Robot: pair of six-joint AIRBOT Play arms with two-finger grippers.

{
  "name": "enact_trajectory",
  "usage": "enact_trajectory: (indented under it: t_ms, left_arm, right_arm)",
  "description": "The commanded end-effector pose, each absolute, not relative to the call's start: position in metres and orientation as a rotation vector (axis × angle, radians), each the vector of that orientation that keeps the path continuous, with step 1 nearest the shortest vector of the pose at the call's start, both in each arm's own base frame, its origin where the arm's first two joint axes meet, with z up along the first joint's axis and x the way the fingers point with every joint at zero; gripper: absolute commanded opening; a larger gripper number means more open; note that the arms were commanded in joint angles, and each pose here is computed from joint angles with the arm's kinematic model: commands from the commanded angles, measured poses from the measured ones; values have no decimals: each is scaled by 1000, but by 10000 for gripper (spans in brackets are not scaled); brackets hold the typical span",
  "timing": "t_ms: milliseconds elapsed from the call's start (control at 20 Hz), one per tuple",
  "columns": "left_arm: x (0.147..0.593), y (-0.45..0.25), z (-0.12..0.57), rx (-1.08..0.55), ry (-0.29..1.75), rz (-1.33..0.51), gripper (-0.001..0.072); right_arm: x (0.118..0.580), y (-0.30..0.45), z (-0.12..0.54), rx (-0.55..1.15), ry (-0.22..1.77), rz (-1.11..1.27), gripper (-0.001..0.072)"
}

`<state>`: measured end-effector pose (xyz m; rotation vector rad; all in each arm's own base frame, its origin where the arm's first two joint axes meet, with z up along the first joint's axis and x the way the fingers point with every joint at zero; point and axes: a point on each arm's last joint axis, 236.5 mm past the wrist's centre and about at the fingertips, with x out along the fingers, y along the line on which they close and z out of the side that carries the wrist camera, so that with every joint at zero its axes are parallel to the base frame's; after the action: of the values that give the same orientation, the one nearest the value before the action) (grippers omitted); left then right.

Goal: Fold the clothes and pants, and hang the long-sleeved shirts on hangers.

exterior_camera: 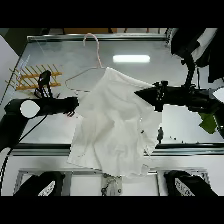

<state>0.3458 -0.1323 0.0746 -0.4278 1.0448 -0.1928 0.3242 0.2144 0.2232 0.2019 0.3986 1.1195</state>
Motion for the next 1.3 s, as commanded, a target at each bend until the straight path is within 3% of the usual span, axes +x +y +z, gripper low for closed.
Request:
enact_trajectory:
  t_ms: [0,450,850,1250]
  left_arm:
    - [357,-145,75,-395,1089,-232,17]
    - [381,-120,69,-424,1102,-167,17]
    - [380,-155,83,-479,1074,-268,17]
    - [397,-139,113,-486,999,-252,17]
  right_arm:
    - [324,216,242,272,360,1117,10]
    - [318,217,255,317,346,1121,10]
    - [329,213,267,383,311,1083,9]
    - [330,213,285,434,255,1091,10]
